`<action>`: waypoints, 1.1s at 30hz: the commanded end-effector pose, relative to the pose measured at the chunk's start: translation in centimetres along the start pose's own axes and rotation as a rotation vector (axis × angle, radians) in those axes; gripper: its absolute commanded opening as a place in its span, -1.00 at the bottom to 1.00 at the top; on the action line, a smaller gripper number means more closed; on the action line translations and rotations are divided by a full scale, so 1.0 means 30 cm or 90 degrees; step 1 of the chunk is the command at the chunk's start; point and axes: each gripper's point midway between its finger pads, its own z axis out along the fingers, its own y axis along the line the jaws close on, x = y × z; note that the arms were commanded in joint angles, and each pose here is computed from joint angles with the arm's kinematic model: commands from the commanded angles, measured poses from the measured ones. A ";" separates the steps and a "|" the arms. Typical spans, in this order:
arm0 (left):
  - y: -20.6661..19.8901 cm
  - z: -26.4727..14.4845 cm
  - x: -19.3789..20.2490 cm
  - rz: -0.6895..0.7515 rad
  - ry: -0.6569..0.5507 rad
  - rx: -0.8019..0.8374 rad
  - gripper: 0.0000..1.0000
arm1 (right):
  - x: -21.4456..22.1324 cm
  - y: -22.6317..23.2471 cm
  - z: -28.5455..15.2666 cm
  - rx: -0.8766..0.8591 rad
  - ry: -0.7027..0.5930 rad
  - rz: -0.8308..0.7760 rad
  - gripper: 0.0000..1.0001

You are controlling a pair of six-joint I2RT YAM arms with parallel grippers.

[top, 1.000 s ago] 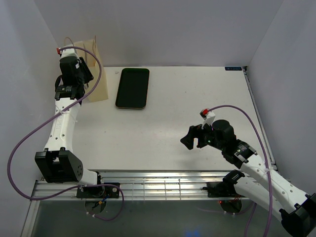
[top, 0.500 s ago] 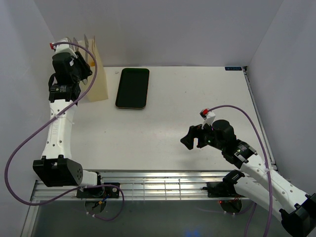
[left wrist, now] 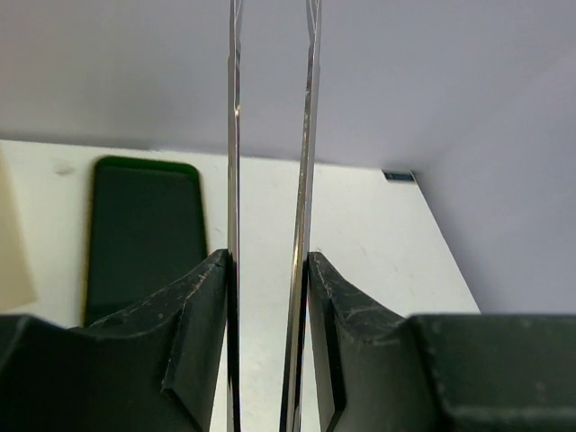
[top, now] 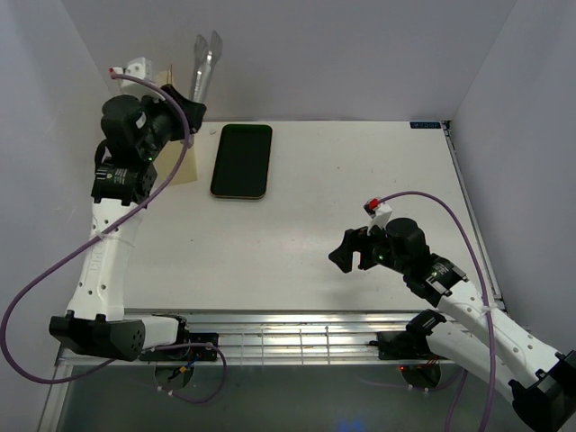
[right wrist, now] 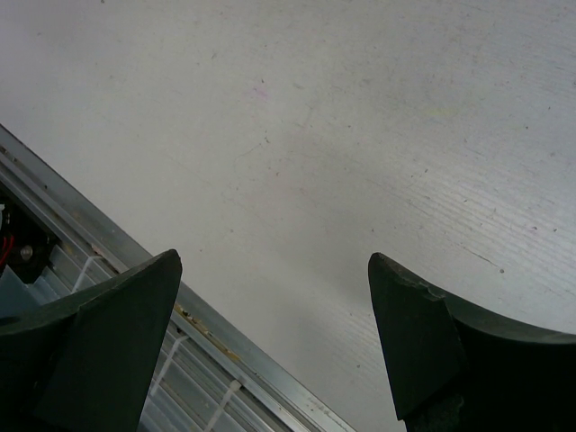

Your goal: Place the fake bread into the paper bag

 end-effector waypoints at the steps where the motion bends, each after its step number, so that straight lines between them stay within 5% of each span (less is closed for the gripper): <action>1: -0.163 0.015 0.136 0.012 0.045 0.075 -0.04 | -0.018 -0.002 0.003 0.001 -0.017 0.005 0.80; 18: -0.181 0.024 0.773 0.008 0.209 0.051 -0.07 | -0.006 -0.009 -0.022 0.008 -0.029 0.022 0.80; 33: -0.089 -0.044 1.154 0.011 0.267 -0.071 -0.11 | 0.047 -0.024 -0.018 0.013 -0.005 0.033 0.81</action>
